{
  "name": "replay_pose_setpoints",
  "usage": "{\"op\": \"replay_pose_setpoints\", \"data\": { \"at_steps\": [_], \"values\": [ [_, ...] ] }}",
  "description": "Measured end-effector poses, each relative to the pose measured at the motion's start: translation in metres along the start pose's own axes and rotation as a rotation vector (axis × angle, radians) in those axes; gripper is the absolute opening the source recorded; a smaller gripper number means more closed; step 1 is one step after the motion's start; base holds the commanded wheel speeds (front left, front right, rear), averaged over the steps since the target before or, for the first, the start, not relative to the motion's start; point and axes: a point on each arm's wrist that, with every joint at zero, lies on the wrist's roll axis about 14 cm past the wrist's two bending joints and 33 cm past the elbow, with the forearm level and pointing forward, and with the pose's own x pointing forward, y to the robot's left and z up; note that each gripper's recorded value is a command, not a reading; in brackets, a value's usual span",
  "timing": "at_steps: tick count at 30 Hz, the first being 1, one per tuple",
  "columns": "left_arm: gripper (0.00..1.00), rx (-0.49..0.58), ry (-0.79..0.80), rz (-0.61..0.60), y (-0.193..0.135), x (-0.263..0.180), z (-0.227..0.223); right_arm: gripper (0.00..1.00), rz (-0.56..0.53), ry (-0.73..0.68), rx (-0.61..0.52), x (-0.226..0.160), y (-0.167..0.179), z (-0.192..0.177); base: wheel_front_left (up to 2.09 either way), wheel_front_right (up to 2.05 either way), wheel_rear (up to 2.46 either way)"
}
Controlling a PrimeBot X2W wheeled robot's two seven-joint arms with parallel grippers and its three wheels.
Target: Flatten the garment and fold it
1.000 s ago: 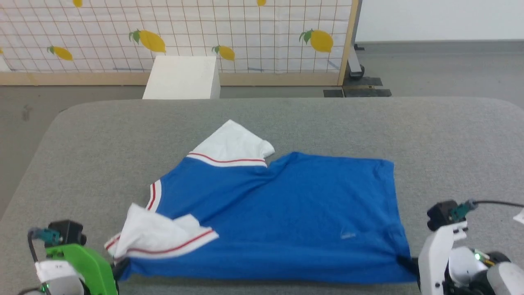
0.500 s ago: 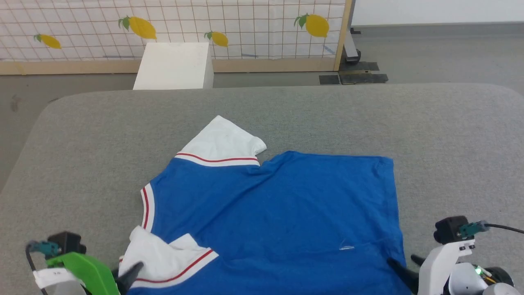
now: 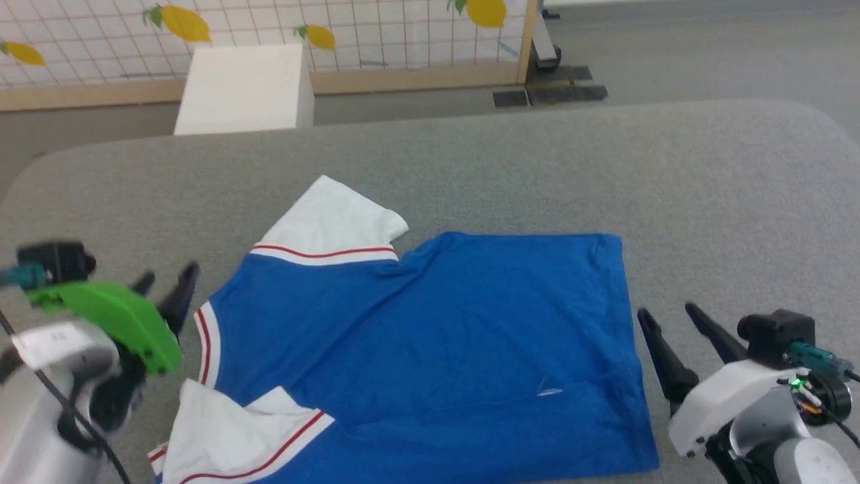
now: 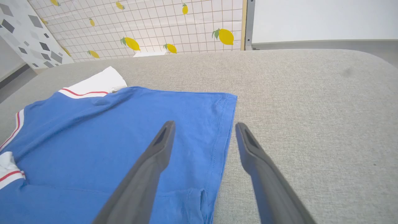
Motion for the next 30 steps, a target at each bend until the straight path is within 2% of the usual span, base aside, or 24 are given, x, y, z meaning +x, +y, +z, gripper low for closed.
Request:
{"op": "replay_pose_setpoints", "data": {
  "at_steps": [8,13,19,30],
  "values": [
    [1.0,0.08,-0.066,-0.039,-0.01,0.064,0.068,1.0,-0.024,-0.205,-0.02,0.023,0.0,0.058,0.0,0.0,0.0],
    [1.0,0.174,-0.011,-0.071,-0.019,0.107,0.09,1.0,-0.057,-0.245,-0.013,0.033,-0.009,0.067,0.0,0.0,0.0],
    [1.0,0.223,0.197,-0.132,-0.034,0.157,0.068,1.0,-0.112,-0.232,-0.016,0.04,-0.027,0.061,0.0,0.0,0.0],
    [1.0,0.213,0.606,-0.18,-0.044,0.213,-0.026,1.0,-0.179,-0.163,-0.03,0.045,-0.047,0.036,0.0,0.0,0.0]
  ]
}}
